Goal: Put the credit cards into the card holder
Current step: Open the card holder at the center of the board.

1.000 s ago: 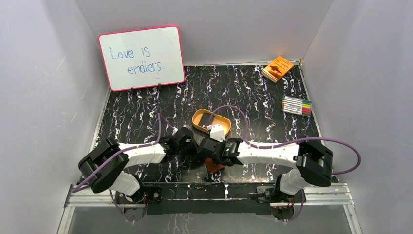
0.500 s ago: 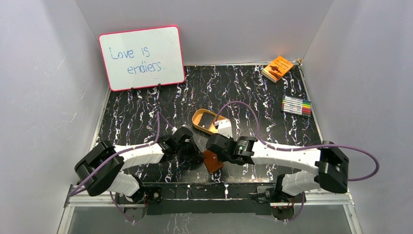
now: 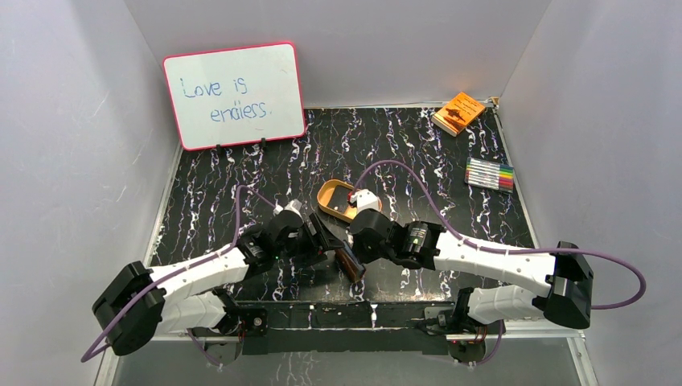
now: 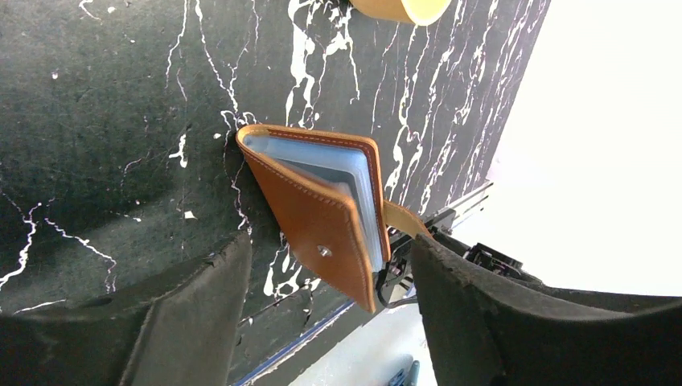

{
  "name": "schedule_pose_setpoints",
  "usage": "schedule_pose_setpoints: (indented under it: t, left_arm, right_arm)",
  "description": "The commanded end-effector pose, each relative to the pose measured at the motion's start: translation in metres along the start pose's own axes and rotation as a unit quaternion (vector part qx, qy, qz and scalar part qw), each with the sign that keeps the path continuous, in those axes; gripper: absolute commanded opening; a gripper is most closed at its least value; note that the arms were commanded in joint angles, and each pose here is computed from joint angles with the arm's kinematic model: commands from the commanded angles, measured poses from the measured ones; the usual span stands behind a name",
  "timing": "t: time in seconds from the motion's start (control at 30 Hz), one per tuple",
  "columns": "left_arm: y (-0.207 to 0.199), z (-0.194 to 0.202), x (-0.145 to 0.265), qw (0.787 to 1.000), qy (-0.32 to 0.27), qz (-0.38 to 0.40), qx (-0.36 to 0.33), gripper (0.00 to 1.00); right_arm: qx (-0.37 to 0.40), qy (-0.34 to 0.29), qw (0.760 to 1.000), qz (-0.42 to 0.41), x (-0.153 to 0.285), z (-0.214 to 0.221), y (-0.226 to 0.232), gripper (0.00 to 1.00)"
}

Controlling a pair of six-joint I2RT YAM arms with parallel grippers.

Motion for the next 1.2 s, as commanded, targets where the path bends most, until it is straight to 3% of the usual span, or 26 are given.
schedule_pose_setpoints:
  t: [0.0,0.2,0.33,0.53,0.73,1.17]
  left_arm:
    - [-0.001,0.001,0.004,1.0,-0.01,0.021,0.007,0.72]
    - [0.004,0.004,-0.003,1.0,0.004,0.01,0.007,0.69]
    - [0.011,0.007,-0.007,1.0,0.015,-0.009,0.005,0.55]
    - [0.024,0.012,-0.007,0.999,0.022,-0.045,-0.001,0.22]
    - [0.034,0.014,-0.007,0.996,0.027,-0.076,-0.023,0.0]
    - [0.04,0.015,-0.002,0.99,0.052,-0.12,-0.06,0.0]
  right_arm:
    - [-0.009,-0.019,0.998,-0.053,0.005,-0.012,0.018,0.0]
    - [-0.036,-0.014,0.997,-0.068,0.002,-0.006,0.018,0.0]
    - [-0.056,-0.019,0.996,-0.063,0.003,-0.003,0.013,0.0]
    - [-0.097,-0.033,0.993,-0.051,0.008,0.003,0.002,0.0]
    - [-0.118,-0.03,0.992,-0.03,0.008,0.012,-0.009,0.0]
    - [-0.172,0.015,0.978,0.118,0.005,0.056,-0.062,0.0]
Point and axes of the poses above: each gripper's point midway between its finger pads, its own x axis back along the fingers, its own y axis along the line the jaws close on, z = x × y, the point moved 8 cm from there along x, back along the fingers, and after that the axes turned 11 degrees about -x, right-handed, at the moved point
